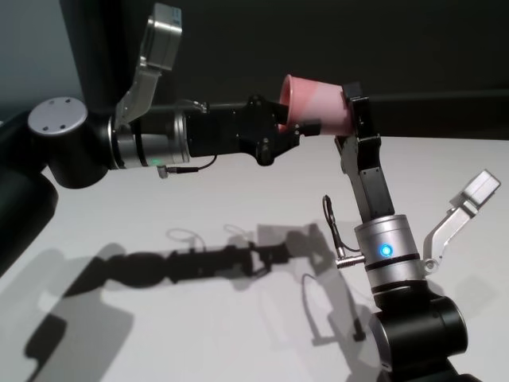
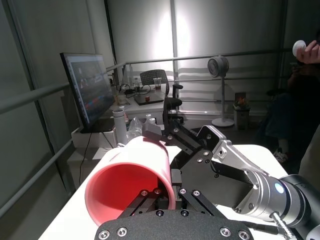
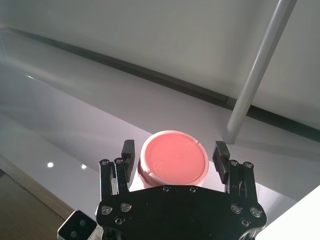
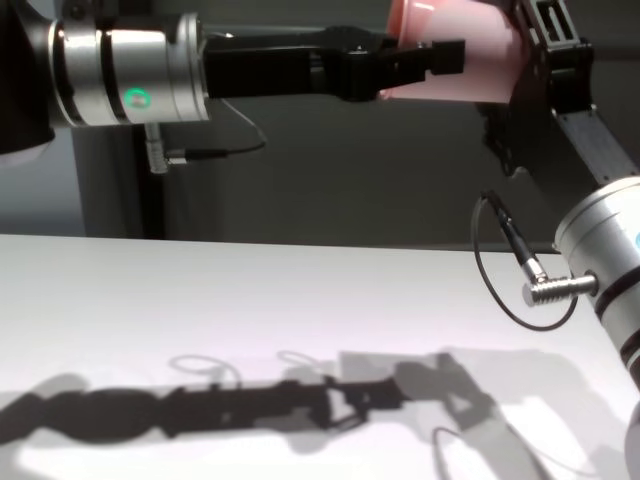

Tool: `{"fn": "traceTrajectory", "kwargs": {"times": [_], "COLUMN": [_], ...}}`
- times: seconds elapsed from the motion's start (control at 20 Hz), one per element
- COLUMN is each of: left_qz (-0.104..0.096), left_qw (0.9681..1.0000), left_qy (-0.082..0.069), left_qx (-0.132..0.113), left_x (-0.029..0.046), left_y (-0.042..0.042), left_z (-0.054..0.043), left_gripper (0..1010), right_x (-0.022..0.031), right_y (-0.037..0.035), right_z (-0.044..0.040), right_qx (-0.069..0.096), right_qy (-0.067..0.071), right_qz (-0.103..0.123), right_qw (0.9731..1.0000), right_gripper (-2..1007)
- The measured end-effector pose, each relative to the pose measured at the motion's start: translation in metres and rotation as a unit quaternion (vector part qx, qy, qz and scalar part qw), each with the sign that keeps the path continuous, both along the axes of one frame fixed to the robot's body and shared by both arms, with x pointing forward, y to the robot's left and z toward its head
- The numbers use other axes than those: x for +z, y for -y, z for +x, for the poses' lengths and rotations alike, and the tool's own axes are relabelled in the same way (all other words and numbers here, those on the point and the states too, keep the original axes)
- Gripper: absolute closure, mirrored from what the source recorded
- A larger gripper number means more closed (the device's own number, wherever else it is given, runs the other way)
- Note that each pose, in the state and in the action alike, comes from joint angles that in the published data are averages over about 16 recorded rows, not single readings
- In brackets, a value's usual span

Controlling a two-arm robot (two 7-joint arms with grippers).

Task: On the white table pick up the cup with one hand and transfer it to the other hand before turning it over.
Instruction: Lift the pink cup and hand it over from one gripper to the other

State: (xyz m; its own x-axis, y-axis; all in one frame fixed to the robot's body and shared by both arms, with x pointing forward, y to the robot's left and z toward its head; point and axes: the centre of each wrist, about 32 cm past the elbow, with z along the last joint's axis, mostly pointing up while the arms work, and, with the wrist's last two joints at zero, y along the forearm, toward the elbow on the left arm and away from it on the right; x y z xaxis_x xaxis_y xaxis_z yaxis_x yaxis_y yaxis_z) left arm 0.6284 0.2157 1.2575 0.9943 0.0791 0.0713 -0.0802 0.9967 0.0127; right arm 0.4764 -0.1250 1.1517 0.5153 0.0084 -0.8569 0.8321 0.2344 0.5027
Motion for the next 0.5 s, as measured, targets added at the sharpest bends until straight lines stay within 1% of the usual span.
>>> {"fn": "traceTrajectory", "kwargs": {"times": [0.5], "left_qz": [0.000], "left_qw": [1.0000], "left_qy": [0.000], "left_qx": [0.000], "left_x": [0.0000], "left_y": [-0.0001], "left_z": [0.0000], "left_gripper": [964], "right_x": [0.0002], "right_y": [-0.0002], "right_z": [0.0001], "right_qx": [0.000], "right_qy": [0.001], "right_qz": [0.001], "right_qw": [1.0000], "right_gripper": [217]}}
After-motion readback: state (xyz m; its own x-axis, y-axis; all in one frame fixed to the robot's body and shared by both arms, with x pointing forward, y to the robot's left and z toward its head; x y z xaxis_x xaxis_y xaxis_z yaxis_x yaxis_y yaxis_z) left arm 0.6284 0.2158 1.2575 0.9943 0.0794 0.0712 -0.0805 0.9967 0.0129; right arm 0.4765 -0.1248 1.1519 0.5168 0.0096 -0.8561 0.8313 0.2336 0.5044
